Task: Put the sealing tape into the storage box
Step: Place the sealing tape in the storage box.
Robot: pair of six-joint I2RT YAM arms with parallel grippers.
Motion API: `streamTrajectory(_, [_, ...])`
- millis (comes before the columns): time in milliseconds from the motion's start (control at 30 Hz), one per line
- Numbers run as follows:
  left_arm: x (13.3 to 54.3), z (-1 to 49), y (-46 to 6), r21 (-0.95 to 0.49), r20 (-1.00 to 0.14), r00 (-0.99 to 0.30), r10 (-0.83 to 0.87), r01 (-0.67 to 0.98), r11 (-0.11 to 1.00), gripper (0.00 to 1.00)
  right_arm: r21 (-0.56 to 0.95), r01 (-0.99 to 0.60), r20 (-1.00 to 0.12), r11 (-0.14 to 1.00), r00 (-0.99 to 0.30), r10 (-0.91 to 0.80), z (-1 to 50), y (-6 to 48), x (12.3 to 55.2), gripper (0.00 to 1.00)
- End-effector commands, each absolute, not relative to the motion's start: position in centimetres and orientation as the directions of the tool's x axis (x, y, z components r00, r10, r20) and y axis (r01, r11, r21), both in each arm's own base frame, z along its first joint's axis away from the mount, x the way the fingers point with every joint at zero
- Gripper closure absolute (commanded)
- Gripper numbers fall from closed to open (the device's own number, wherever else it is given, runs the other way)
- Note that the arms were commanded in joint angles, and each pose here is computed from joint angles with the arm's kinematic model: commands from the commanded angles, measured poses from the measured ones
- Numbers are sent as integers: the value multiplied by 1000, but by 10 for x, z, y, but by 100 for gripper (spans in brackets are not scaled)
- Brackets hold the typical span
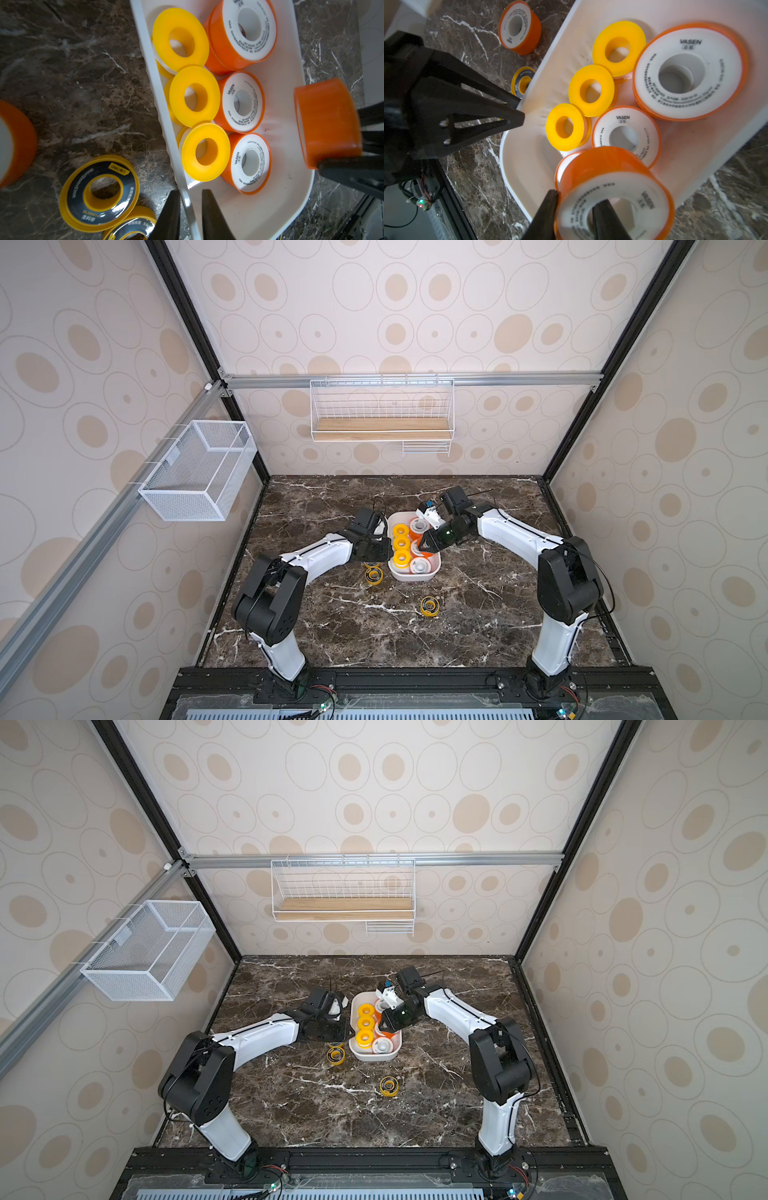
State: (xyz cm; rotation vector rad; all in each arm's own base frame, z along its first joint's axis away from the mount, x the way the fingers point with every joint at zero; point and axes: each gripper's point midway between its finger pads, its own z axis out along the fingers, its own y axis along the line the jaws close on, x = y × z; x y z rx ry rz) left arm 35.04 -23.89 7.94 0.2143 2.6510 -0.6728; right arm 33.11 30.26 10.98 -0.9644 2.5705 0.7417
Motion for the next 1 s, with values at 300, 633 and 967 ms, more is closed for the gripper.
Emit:
streamTrajectory(300, [353, 73, -234, -393, -410, -910, 55, 231, 890, 77, 249, -686, -396, 684, -716, -574, 93, 303, 344, 70])
streamTrajectory(633, [355, 72, -231, -379, -411, -910, 56, 227, 897, 76, 223, -691, -373, 688, -712, -594, 85, 307, 346, 70])
streamTrajectory(967, [357, 72, -232, -379, -411, -910, 57, 228, 897, 76, 215, -691, -346, 691, -715, -607, 75, 307, 348, 69])
